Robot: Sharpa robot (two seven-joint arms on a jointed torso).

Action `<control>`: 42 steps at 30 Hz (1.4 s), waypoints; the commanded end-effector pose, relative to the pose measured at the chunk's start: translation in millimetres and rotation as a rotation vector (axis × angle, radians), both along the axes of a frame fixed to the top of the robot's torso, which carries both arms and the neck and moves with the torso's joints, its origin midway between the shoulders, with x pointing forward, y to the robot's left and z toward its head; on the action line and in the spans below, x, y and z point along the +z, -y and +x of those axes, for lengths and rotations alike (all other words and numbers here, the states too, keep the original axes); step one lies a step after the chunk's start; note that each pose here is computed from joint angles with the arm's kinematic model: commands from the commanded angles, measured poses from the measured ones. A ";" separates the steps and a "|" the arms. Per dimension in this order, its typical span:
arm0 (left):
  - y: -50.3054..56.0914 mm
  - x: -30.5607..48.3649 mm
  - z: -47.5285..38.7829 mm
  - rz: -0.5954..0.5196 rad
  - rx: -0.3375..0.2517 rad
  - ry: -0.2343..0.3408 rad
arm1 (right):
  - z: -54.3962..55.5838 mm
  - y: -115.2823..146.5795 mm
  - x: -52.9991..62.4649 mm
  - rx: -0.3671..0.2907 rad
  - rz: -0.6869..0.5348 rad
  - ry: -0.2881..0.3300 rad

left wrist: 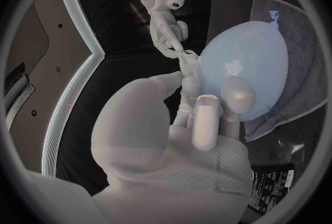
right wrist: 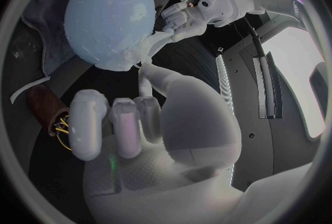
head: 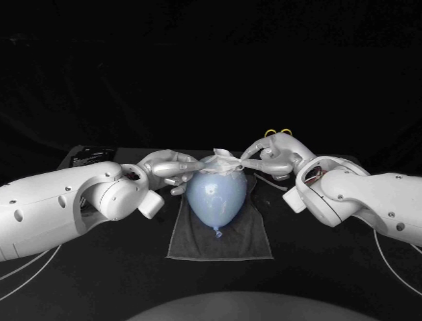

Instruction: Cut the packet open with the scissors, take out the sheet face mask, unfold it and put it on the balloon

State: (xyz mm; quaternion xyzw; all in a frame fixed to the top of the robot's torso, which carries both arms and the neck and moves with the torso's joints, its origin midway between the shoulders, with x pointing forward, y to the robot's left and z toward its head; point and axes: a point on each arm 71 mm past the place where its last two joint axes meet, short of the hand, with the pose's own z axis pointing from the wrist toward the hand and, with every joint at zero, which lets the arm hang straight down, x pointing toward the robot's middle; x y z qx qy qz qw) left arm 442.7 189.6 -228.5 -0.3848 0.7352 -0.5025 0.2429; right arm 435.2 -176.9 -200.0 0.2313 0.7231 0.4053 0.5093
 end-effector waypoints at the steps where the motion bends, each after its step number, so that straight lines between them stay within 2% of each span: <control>1: 6.2 1.3 -4.0 0.015 -0.088 0.029 | -0.7 -1.1 -2.5 0.007 -0.011 -0.015; 7: 6.0 1.4 -3.4 0.045 -0.086 0.059 | 0.4 -0.2 -4.7 -0.007 -0.004 -0.003; 12: 4.6 1.3 -1.6 0.050 -0.062 0.067 | 0.9 -2.1 -6.4 0.015 -0.014 -0.003; 21: 6.4 1.3 -0.5 0.045 -0.047 0.066 | 2.3 -7.2 -4.5 0.062 -0.075 0.062; 33: 7.7 1.3 -0.3 0.040 -0.043 0.063 | 7.7 -24.0 6.6 0.118 -0.102 0.147; 38: 9.3 1.3 -0.5 0.037 -0.046 0.062 | 13.4 -35.2 7.4 0.160 -0.148 0.192; 42: 10.1 1.4 -0.8 0.035 -0.049 0.062 | 17.9 -40.3 6.0 0.182 -0.189 0.205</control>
